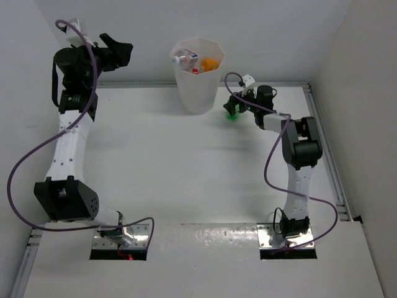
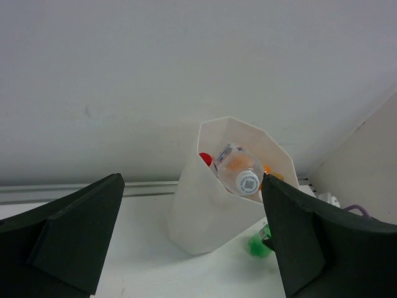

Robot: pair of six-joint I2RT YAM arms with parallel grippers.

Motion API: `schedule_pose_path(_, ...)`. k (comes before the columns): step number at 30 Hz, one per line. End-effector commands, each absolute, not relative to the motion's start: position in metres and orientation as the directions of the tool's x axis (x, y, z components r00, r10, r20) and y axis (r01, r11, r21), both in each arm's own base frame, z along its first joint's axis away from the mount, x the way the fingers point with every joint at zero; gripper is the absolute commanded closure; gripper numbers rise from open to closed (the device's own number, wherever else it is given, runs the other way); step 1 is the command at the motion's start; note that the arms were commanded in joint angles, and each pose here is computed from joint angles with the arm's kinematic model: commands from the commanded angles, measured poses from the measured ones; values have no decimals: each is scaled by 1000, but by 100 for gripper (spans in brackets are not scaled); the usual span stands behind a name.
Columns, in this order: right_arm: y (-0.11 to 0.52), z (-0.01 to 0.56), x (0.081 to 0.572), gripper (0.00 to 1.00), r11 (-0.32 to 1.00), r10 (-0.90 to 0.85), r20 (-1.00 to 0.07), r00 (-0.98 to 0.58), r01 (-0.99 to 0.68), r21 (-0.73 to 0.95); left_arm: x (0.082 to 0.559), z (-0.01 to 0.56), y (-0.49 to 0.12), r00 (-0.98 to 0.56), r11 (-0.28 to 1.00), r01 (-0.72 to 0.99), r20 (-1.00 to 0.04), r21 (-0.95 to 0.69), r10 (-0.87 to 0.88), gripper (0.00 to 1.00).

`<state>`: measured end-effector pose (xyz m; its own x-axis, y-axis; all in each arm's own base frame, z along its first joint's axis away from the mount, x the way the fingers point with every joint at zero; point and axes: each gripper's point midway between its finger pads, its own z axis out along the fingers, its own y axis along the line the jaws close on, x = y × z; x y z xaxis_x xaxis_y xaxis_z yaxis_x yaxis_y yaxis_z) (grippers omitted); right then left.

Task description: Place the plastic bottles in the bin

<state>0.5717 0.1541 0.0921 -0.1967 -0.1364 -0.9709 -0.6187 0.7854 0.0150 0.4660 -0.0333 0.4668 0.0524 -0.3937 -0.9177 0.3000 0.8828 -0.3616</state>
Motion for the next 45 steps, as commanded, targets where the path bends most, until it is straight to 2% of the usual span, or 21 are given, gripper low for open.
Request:
schedule_pose_path(1,161,107,583,21,771,-165,-980,-112,-634,-57,466,471,-31,67,870,319,-907,-375,-416,0)
schedule_pose_path(6,156,124,583,48,789,-181,-979,-93,-608,-88,458,469,-33,65,872,326,-911,-366,-407,0)
schedule_pose_path(8,154,142,579,62,789,-174,-982,-78,-607,-91,452,467,-34,65,875,324,-915,-359,-399,0)
schedule_pose_path(11,146,188,570,76,793,-133,-990,-45,-605,-79,442,461,-34,73,887,322,-925,-332,-373,0)
schedule_pose_path(14,145,266,550,80,791,-34,-999,31,-610,-46,436,450,-33,68,895,316,-933,-315,-353,0)
schedule_pose_path(15,146,318,534,83,785,21,-995,100,-617,-45,431,452,-33,77,897,309,-932,-314,-353,0)
schedule_pose_path(18,154,401,509,92,763,99,-968,229,-642,-73,429,435,-32,36,886,304,-925,-351,-379,0)
schedule_pose_path(21,170,471,501,95,746,159,-927,341,-657,-114,426,425,-33,3,870,309,-915,-384,-404,0)
schedule_pose_path(23,186,475,509,95,737,175,-925,338,-668,-105,425,419,-33,-5,866,306,-911,-395,-413,0)
schedule_pose_path(24,188,507,507,95,750,188,-894,407,-648,-137,425,419,-33,-5,866,306,-911,-395,-413,0)
schedule_pose_path(26,205,484,534,95,747,179,-911,372,-654,-121,424,419,-36,-13,860,315,-908,-402,-420,0)
schedule_pose_path(27,213,520,527,95,748,206,-875,438,-647,-148,424,419,-32,-9,863,307,-908,-402,-420,0)
schedule_pose_path(28,222,487,555,95,755,190,-899,395,-643,-124,424,419,-33,-13,860,315,-908,-401,-419,0)
schedule_pose_path(29,224,502,556,95,763,193,-881,431,-630,-142,424,415,-33,-21,860,312,-907,-405,-420,0)
schedule_pose_path(36,253,469,603,95,804,116,-871,477,-561,-200,425,403,-30,-44,845,308,-894,-437,-446,0)
schedule_pose_path(37,254,467,604,93,805,107,-870,481,-556,-208,425,399,-30,-52,845,304,-893,-441,-448,0)
schedule_pose_path(39,259,455,609,80,804,87,-874,477,-551,-221,422,403,-30,-44,845,308,-894,-437,-446,0)
schedule_pose_path(40,260,456,610,70,805,82,-871,484,-547,-228,422,403,-30,-44,845,308,-894,-437,-446,0)
schedule_pose_path(41,262,453,611,52,808,83,-877,472,-547,-218,422,403,-30,-44,845,308,-894,-437,-446,0)
schedule_pose_path(44,263,460,606,36,804,100,-879,467,-558,-205,419,404,-26,-45,851,296,-897,-433,-440,0)
schedule_pose_path(45,262,470,600,19,808,104,-871,479,-552,-207,419,406,-26,-44,856,296,-902,-423,-430,0)
